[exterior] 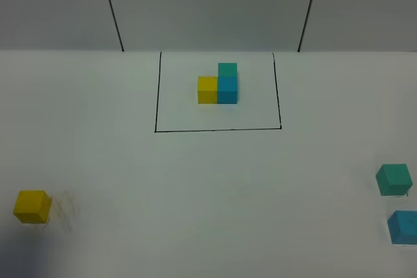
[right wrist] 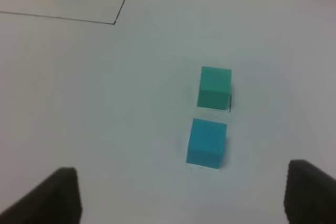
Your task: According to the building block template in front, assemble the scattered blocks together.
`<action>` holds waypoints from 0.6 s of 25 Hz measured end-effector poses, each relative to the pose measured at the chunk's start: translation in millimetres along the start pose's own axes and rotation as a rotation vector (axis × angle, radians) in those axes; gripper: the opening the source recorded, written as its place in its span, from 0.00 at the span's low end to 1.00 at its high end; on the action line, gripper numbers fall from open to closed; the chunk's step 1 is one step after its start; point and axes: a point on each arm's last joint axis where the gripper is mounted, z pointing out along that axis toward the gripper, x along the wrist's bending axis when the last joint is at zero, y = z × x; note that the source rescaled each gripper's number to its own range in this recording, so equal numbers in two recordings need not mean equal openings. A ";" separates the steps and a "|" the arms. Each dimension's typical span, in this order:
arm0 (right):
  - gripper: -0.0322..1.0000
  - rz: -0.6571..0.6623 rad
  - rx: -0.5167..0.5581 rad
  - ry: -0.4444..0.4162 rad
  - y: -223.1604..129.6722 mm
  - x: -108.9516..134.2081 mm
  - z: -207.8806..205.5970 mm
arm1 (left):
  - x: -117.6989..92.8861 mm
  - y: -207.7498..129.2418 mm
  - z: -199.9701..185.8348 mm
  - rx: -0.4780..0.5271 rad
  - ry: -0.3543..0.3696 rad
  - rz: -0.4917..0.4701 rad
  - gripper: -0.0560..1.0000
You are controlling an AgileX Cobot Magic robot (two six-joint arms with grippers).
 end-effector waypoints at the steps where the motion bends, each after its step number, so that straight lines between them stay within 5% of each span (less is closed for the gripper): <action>1: 0.63 0.000 0.000 0.000 0.0 0.0 0.0 | 1.3 7.1 8.0 0.028 0.021 0.010 0.81; 15: 0.63 0.000 0.000 0.000 0.0 0.0 0.0 | -5.1 43.4 112.8 0.159 -0.001 0.003 0.80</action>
